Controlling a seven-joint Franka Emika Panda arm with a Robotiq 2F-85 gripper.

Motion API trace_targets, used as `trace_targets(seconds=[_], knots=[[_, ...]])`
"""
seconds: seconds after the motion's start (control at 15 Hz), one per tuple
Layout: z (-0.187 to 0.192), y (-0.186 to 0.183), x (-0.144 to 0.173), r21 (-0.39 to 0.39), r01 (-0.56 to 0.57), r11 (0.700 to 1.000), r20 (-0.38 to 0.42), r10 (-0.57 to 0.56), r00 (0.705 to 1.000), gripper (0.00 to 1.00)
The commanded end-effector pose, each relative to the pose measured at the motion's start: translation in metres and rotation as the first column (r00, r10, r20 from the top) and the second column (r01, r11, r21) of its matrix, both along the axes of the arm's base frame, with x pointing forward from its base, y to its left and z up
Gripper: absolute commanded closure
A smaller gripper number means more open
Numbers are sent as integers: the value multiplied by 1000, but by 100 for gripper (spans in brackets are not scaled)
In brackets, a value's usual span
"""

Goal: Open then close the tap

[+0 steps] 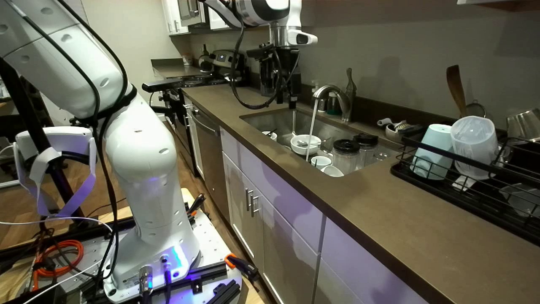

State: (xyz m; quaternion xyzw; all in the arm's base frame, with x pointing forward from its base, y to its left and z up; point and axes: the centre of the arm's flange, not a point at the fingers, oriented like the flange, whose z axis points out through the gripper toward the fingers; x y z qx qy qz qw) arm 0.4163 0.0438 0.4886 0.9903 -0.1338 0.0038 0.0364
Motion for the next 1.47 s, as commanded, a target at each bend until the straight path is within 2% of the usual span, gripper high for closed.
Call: trace_targets(seconds=[0.0,0.13,0.27,0.47,0.67,1.07,1.4], knots=[[0,0,0,0,0,1000,0,0,1000,0],[0,0,0,0,0,1000,0,0,1000,0],[5,4,10,-23,-4,1000,52,6,999,0],[18,4,29,-28,-20,999,156,24,987,0],[29,1,44,-38,-25,999,287,35,957,0],[30,-2,68,-20,-30,999,528,36,848,0],[25,-5,99,1,-23,1000,681,17,732,0]])
